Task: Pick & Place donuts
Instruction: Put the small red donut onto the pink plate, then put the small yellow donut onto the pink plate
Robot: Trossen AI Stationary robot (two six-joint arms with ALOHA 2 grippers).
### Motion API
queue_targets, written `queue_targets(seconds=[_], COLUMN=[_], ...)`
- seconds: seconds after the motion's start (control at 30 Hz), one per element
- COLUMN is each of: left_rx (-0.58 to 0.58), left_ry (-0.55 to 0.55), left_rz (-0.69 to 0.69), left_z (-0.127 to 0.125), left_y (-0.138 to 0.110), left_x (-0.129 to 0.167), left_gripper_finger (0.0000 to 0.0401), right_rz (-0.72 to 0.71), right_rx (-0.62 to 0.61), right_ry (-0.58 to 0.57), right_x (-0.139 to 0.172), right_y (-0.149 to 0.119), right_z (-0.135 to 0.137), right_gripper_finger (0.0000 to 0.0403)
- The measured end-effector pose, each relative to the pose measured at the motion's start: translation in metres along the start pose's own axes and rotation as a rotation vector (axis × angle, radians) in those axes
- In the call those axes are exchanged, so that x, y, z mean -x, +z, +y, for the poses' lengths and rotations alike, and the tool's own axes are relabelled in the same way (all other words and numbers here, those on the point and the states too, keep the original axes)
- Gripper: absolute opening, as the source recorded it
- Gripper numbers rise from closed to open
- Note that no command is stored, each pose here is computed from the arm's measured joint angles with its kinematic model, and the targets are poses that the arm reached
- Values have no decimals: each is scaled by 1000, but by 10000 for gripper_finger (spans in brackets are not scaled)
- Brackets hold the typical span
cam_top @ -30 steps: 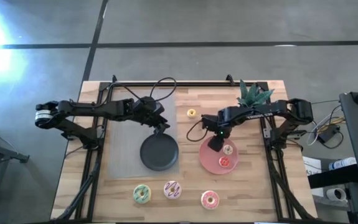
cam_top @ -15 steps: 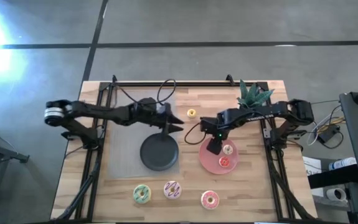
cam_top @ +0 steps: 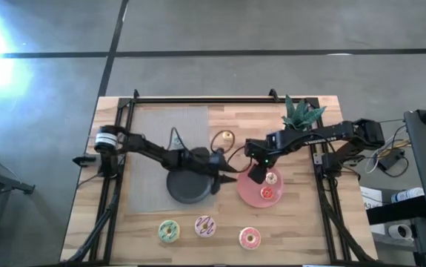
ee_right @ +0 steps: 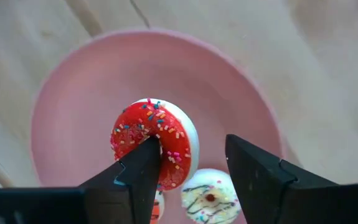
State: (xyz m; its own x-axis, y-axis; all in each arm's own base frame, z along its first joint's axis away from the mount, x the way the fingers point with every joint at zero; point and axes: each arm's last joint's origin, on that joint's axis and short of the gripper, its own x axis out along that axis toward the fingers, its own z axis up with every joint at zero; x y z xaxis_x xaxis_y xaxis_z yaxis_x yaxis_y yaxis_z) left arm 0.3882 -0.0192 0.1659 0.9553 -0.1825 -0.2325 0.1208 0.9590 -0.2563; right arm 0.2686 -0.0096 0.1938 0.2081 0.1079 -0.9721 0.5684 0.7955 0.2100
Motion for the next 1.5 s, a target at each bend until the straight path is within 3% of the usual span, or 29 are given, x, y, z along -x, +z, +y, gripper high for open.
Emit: queue_targets(seconds=[0.43,0.63,0.8,0.9,1.03,1.23,1.4,1.5], left_rx=[-20,-30,-42,-37,-64,-127,-156,-95], left_ry=[15,101,108,142,232,264,347,369], left_rz=[17,61,79,142,203,244,302,333], left_z=[4,7,8,10,11,8,4,3], left_y=[-2,-1,-3,-6,-2,10,20,35], left_x=[-73,-81,-80,-77,-69,-58,-26,11], left_gripper_finger=[147,147,147,147,147,147,147,147], right_rz=[-42,-33,-14,-11,-112,-122,-185,-217], right_rx=[-1,6,33,61,84,92,99,79], right_ry=[53,52,62,60,13,-58,-43,-58], right_x=[-4,-4,-5,-1,16,28,38,43], right_y=[-1,-2,-4,-6,-6,-13,-15,-15], right_z=[1,2,2,2,1,-7,-4,-5], right_gripper_finger=[171,171,171,172,178,180,180,180])
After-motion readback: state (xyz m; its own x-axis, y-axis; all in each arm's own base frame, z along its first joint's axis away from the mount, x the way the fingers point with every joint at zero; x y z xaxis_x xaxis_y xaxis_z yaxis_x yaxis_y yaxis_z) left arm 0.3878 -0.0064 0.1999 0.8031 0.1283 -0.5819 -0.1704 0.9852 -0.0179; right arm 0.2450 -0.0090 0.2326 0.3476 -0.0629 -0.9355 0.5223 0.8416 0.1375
